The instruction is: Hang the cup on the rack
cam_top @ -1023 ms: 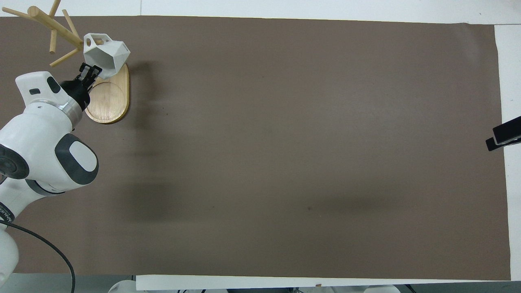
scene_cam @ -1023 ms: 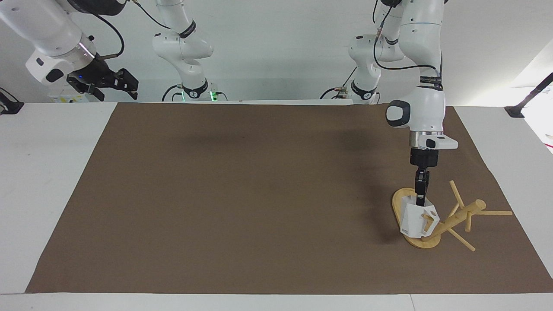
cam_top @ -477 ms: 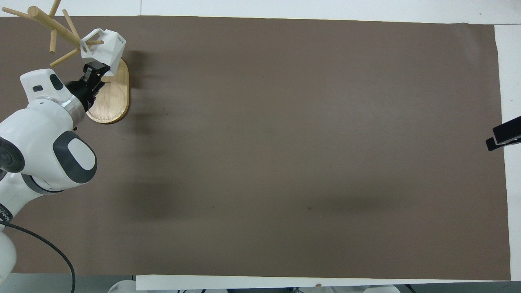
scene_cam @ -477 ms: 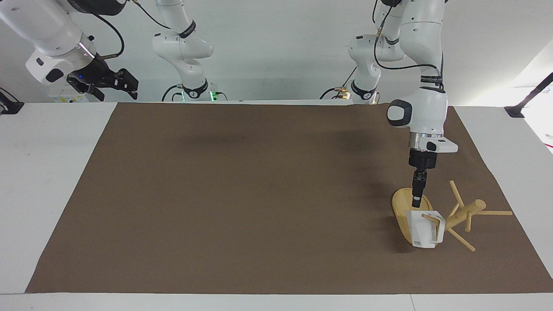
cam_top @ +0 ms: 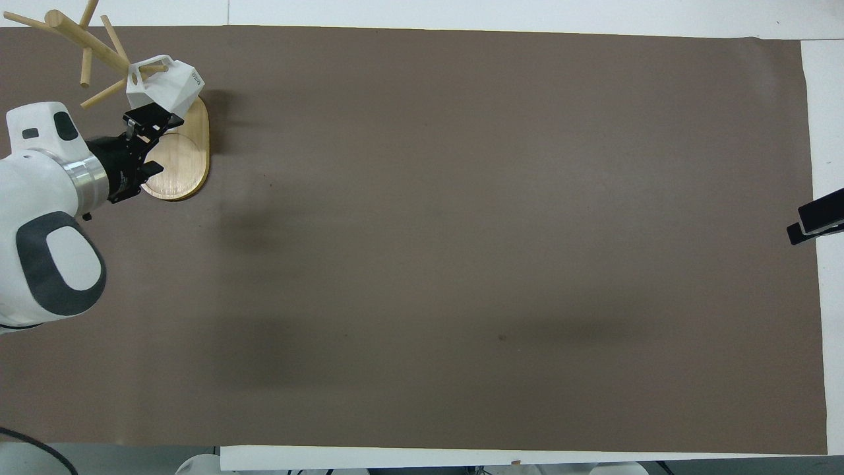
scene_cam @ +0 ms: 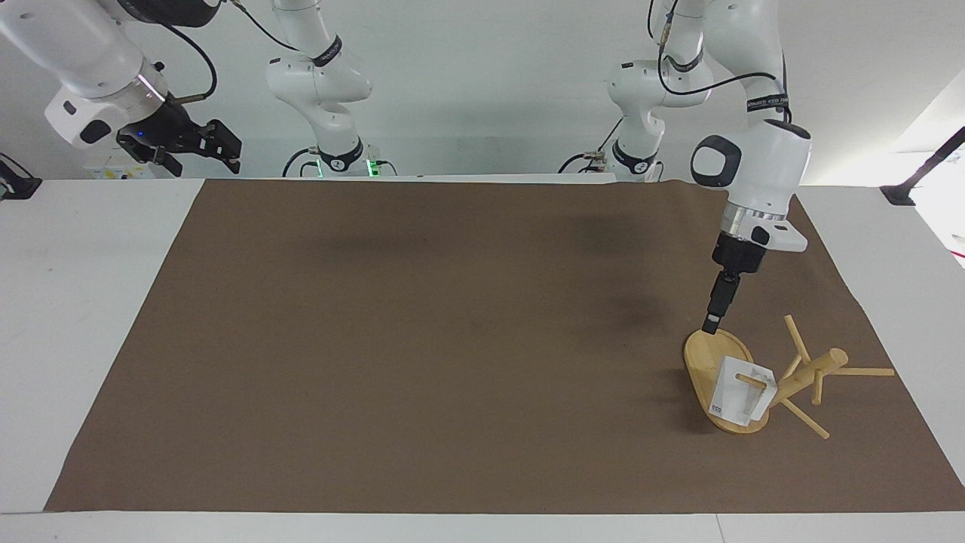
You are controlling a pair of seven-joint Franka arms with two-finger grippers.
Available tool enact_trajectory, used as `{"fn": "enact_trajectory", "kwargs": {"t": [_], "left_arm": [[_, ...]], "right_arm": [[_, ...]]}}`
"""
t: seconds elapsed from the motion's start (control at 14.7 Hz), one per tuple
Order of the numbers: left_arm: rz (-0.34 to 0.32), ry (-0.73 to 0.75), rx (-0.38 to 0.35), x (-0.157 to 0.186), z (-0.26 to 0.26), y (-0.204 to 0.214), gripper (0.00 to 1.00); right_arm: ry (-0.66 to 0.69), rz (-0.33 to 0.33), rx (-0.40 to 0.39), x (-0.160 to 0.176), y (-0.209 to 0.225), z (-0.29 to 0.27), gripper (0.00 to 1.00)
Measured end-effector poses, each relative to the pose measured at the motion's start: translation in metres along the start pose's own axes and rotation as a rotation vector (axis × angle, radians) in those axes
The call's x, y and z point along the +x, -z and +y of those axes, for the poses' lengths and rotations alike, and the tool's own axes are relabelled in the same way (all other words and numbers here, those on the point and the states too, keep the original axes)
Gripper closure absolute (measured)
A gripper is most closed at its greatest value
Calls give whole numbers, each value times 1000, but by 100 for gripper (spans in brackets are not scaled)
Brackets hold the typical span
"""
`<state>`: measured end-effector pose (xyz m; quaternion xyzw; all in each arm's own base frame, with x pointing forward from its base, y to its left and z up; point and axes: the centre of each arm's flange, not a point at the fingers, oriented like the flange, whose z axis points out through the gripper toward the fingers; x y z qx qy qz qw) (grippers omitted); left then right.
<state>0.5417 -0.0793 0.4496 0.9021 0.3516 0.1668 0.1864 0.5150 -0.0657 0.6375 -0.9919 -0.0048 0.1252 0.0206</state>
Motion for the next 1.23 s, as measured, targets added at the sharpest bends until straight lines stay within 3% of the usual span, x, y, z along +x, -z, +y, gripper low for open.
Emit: {"fn": "enact_trajectory", "kwargs": {"t": [0.27, 0.55, 0.75, 1.23], "left_arm": [[-116, -259, 264, 25, 23, 78, 0], [-338, -593, 419, 59, 24, 142, 0], [-471, -798, 439, 75, 24, 157, 0], [-498, -870, 425, 81, 31, 153, 0]], "right_arm": [[0, 0, 0, 0, 0, 0, 0], [0, 0, 0, 0, 0, 0, 0], [0, 0, 0, 0, 0, 0, 0], [0, 0, 0, 0, 0, 0, 0]]}}
